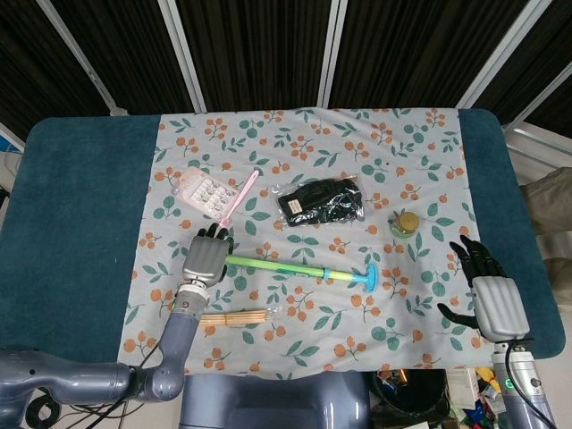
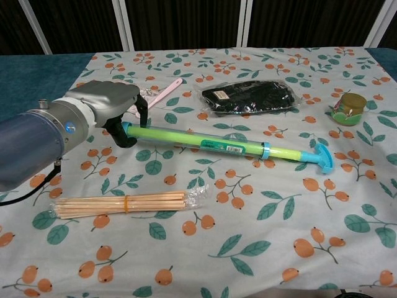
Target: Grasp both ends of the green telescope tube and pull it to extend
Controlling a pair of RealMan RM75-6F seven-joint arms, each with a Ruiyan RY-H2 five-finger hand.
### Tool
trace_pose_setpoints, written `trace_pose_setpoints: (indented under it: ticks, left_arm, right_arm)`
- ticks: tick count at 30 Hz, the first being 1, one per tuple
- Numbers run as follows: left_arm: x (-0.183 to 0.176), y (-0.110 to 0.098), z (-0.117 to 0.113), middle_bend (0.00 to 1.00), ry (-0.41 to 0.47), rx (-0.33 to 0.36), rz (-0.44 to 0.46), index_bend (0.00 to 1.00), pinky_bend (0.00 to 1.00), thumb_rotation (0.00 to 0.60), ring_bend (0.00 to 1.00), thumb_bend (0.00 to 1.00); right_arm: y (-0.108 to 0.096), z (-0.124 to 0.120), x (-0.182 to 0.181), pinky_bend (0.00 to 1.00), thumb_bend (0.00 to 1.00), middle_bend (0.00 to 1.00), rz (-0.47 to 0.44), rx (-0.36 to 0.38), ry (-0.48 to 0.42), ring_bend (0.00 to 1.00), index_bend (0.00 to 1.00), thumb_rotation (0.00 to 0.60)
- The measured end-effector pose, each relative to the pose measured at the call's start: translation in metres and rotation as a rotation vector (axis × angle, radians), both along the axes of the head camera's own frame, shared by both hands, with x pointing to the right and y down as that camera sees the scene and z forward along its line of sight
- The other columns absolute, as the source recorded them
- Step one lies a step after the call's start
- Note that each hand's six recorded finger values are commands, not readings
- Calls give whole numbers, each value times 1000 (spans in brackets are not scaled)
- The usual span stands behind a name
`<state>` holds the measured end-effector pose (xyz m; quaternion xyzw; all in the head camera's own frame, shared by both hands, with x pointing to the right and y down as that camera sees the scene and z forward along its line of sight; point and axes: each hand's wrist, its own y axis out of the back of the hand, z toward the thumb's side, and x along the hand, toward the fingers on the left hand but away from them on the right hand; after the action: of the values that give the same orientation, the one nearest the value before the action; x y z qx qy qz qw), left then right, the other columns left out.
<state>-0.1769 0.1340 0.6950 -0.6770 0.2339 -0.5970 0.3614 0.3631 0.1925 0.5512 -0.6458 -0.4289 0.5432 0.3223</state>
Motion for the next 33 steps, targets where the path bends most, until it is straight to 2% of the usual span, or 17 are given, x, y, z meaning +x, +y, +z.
trace_pose_setpoints:
  ticks: [4, 11, 14, 19, 23, 33]
  left_arm:
    - [-8, 1, -8, 229, -8, 14, -20, 544, 246, 600, 100, 421]
    - [-12, 10, -16, 229, 21, 22, -76, 544, 250, 600, 101, 422]
    - [-12, 12, -19, 229, 33, 19, -84, 544, 251, 600, 101, 421]
    - [-16, 12, -18, 229, 29, 14, -87, 544, 251, 600, 100, 422]
    - [-18, 12, -18, 229, 32, 11, -93, 544, 251, 600, 100, 422]
    - [-23, 9, -17, 229, 38, 6, -106, 545, 251, 600, 101, 422]
  right_arm:
    - [-9, 6, -10, 162, 140, 22, 11, -32, -27, 2, 188, 600]
    - [-27, 23, -39, 162, 164, 63, 72, -116, -129, 19, 228, 600]
    - [-35, 33, -52, 162, 181, 77, 79, -150, -137, 23, 264, 600]
    - [-44, 51, -80, 162, 190, 78, 74, -211, -145, 23, 267, 600]
    - [-48, 63, -104, 162, 196, 78, 58, -243, -156, 23, 275, 600]
    - [-41, 101, -142, 162, 207, 78, 68, -327, -146, 23, 311, 600]
